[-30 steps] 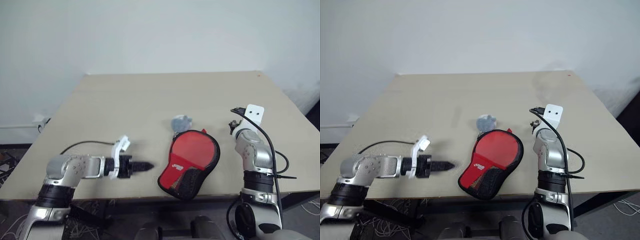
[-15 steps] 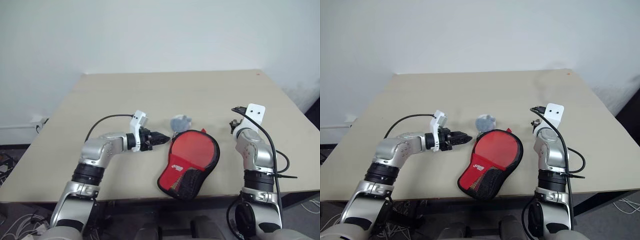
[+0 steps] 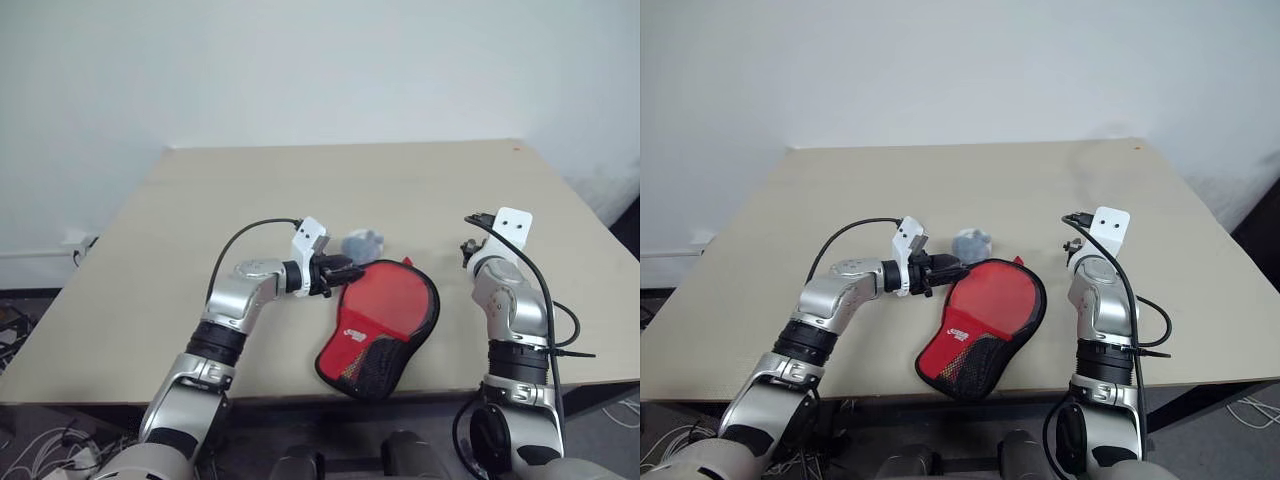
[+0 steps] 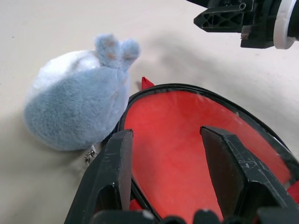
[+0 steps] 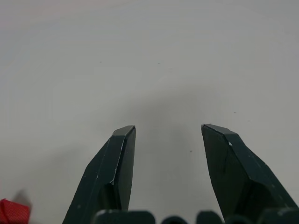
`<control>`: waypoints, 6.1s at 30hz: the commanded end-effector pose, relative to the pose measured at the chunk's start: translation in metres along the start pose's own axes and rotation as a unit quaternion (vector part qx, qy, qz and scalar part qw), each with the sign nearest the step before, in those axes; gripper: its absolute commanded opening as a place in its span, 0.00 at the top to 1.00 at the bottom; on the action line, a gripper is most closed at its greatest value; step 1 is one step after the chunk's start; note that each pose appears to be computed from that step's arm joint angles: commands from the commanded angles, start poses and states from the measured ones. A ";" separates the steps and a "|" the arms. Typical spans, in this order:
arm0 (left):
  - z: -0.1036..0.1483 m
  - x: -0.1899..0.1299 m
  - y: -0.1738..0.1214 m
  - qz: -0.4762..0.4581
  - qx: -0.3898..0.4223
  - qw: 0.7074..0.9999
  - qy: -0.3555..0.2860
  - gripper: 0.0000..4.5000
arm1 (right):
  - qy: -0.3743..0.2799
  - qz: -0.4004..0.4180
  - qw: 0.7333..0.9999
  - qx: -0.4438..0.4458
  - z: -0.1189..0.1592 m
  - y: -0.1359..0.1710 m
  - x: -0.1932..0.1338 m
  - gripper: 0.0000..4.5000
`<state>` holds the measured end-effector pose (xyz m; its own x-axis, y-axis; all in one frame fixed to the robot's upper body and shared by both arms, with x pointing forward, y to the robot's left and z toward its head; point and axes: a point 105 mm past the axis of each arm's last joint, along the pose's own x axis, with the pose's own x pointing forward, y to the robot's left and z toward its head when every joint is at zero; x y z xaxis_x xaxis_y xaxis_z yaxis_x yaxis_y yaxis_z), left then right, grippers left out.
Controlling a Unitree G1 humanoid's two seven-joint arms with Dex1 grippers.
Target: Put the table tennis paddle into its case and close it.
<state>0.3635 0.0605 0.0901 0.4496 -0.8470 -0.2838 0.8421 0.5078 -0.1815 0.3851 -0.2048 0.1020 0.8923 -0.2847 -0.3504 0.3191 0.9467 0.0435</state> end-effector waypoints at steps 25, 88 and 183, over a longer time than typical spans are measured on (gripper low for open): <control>0.016 0.029 -0.033 -0.079 0.169 0.982 0.001 0.47 | -0.036 0.009 0.999 0.012 0.018 0.004 -0.005 0.46; 0.006 0.066 -0.042 -0.061 0.127 0.990 -0.020 0.99 | -0.093 0.218 0.968 -0.082 0.051 0.058 -0.022 0.46; -0.081 0.073 -0.003 0.062 0.042 0.993 0.096 1.00 | -0.036 0.457 0.885 -0.083 0.024 0.123 -0.020 0.01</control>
<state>0.3799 -0.0092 0.0314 0.5001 -0.7941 -0.3453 0.8457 0.5337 -0.0027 0.4117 -0.0894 0.1180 0.7660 0.5995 -0.2323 -0.5738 0.8004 0.1736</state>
